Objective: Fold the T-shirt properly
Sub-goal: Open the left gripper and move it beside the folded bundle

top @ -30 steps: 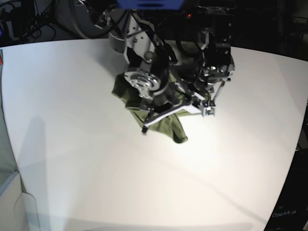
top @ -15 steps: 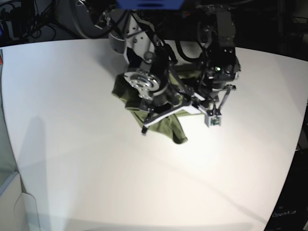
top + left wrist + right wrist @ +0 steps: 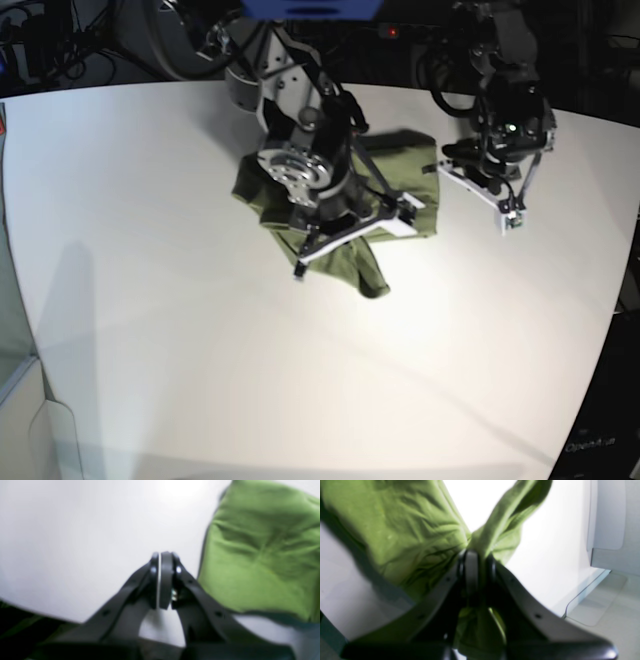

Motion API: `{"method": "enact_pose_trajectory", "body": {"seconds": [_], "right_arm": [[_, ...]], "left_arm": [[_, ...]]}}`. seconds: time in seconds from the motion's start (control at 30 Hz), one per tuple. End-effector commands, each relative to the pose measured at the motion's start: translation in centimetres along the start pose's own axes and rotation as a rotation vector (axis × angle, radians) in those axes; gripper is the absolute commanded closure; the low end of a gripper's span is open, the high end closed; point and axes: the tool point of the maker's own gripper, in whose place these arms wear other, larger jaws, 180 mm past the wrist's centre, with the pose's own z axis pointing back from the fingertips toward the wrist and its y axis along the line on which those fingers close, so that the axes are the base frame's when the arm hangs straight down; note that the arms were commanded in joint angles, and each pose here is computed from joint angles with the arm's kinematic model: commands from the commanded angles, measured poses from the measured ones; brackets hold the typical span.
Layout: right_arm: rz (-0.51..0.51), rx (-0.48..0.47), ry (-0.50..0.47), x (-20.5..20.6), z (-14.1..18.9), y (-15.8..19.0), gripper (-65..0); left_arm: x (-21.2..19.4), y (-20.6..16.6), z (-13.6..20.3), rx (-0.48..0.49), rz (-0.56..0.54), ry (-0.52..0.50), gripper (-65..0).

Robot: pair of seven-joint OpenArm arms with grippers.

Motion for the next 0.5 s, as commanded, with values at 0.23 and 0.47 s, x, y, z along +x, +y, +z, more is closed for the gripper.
{"method": "enact_pose_trajectory", "body": {"seconds": [0.23,0.47], "right_arm": [[-0.033,0.040,-0.097,2.2,0.6,0.3,-0.1],[-0.056,0.100,-0.182,3.6,0.8,1.6,-0.1]], "left_arm": [[-0.8,-0.5,-3.8,-0.012,0.010,0.041,-0.9],[-0.4,-1.4,-4.1,-0.030,0.001,0.033,-0.9]]}}
